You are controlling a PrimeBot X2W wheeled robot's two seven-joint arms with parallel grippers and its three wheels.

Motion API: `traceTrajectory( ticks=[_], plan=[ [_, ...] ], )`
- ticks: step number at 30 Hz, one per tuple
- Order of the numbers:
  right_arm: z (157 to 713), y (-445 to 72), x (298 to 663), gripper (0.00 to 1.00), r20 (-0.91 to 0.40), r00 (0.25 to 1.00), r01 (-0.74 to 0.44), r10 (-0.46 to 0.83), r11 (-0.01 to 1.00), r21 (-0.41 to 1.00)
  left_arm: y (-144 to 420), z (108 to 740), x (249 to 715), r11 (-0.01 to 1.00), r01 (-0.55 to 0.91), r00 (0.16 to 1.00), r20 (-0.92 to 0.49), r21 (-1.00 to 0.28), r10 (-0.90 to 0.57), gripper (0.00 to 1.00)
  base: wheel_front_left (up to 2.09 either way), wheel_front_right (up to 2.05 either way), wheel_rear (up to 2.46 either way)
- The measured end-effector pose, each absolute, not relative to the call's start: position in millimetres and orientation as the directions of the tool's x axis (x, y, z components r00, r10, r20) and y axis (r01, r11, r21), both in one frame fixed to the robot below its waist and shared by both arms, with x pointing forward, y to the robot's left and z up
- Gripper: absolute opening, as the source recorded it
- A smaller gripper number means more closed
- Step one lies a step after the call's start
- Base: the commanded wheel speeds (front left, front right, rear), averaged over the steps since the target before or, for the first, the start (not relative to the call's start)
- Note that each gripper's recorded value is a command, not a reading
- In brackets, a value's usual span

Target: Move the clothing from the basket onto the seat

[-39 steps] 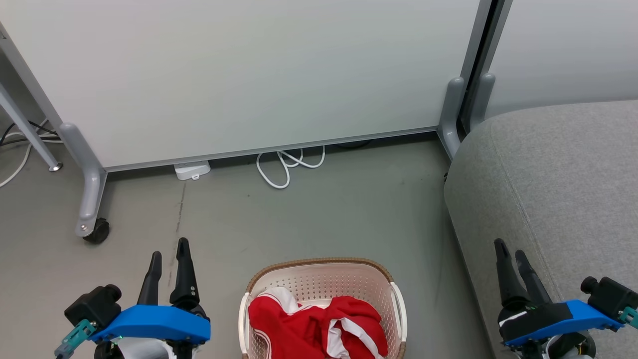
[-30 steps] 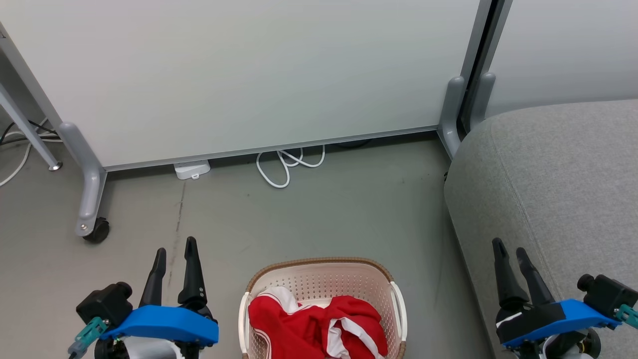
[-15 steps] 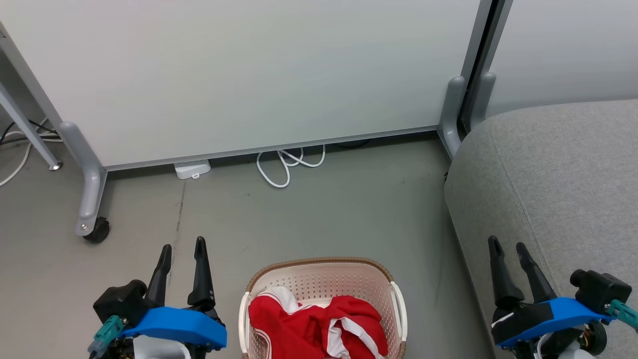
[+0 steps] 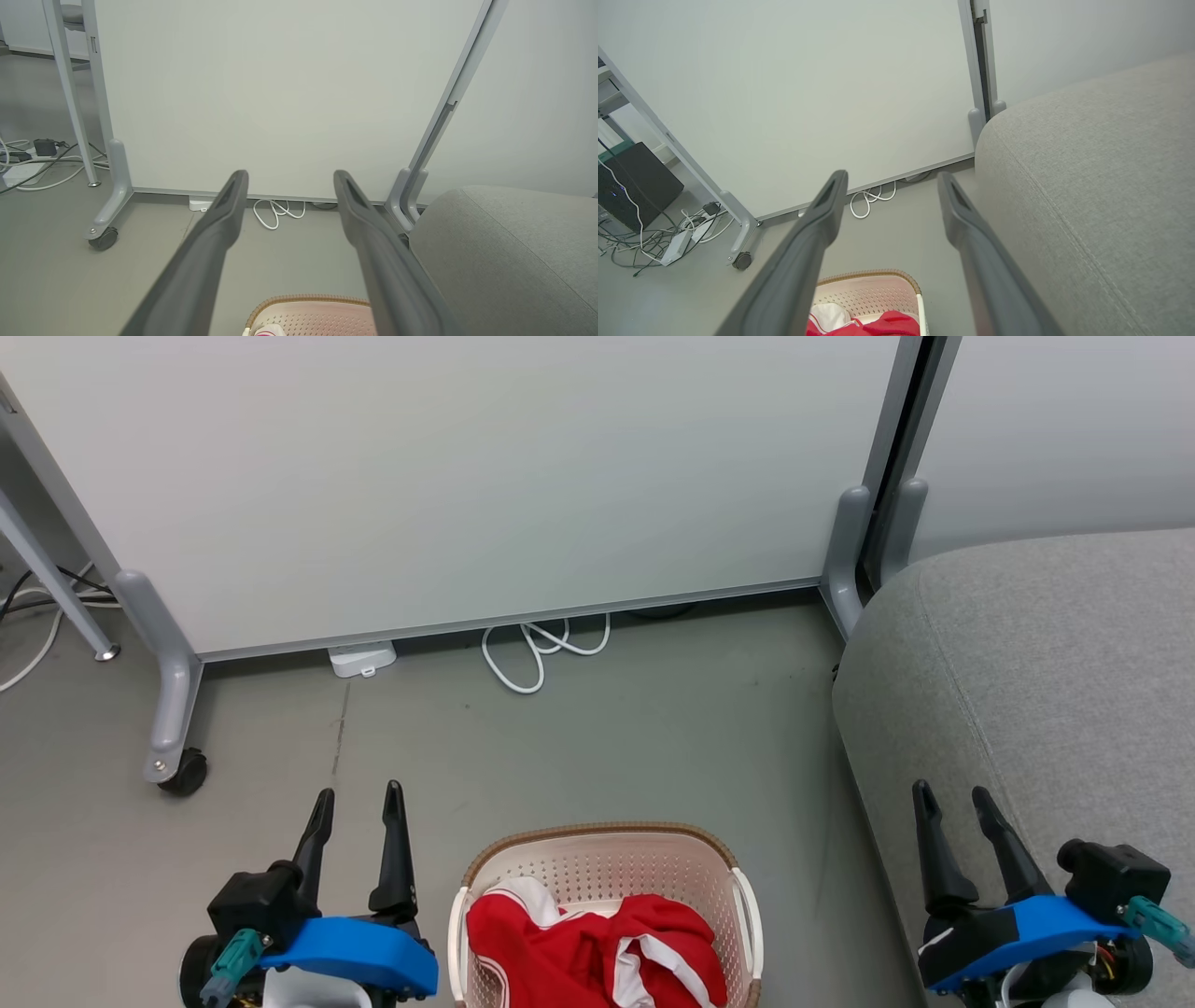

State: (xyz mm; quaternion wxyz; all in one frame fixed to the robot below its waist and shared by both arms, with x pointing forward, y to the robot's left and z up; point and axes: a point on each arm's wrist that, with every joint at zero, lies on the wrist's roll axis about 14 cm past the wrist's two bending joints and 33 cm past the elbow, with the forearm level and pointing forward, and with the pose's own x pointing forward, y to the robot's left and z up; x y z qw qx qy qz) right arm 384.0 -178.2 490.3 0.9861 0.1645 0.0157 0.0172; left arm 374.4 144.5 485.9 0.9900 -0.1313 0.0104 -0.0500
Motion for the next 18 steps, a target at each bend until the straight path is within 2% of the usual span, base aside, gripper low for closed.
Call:
traceTrajectory(
  ticks=[18],
  plan=[
    [490.5,-177.9,383.9,1.0,-0.017,0.999,-0.046,0.05,0.977,0.21,136.1,485.1,374.3,0.977,0.135,0.991,0.005,-0.163,-0.136,1.0,0.0,0.0,0.0]
  ],
)
